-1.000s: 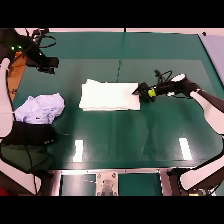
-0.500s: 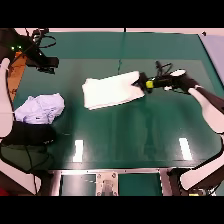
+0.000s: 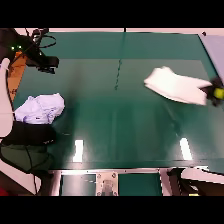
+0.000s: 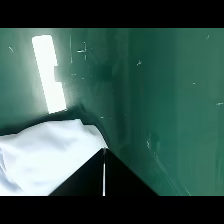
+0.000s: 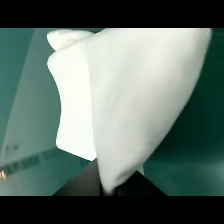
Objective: Fold the shirts.
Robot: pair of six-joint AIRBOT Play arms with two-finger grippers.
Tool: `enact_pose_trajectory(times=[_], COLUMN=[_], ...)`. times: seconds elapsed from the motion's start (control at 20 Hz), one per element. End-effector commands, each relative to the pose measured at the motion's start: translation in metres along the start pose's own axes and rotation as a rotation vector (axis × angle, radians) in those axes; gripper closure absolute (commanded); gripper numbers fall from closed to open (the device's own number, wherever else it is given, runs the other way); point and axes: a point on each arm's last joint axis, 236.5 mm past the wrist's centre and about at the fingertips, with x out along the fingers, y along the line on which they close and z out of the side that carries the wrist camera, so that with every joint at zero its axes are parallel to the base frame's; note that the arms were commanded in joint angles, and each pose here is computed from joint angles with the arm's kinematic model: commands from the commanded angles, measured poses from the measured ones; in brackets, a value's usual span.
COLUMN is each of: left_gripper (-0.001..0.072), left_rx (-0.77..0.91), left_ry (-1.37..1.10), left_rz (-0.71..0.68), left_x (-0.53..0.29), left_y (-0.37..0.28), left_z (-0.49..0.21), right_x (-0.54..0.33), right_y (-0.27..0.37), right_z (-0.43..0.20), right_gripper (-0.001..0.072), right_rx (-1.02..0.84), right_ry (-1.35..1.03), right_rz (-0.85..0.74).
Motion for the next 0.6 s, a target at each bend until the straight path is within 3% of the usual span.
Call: enact_pose_trajectory(times=[0.0, 0.3, 0.55], left_gripper=[0.068, 0.068, 0.068], left_rx=[0.001, 0.0, 0.0], left_ry=[-0.008, -0.034, -0.037], left_rz=[0.001, -0.001, -0.009], left_x=[0.0, 0.0, 0.0], left_y=[0.0, 0.0, -0.002], left_z=[0.002, 0.008, 0.009], right_x=[-0.091, -0.169, -0.163], right_y=[-0.108, -0.236, -0.268], right_z=[0.023, -0.009, -0.042], right_gripper=[0.0698, 0.0698, 0.0698], right_rx=[0.212, 0.556, 0.64], right_ry=[-0.22, -0.457, -0.452], right_rz=[-0.11, -0.19, -0.238])
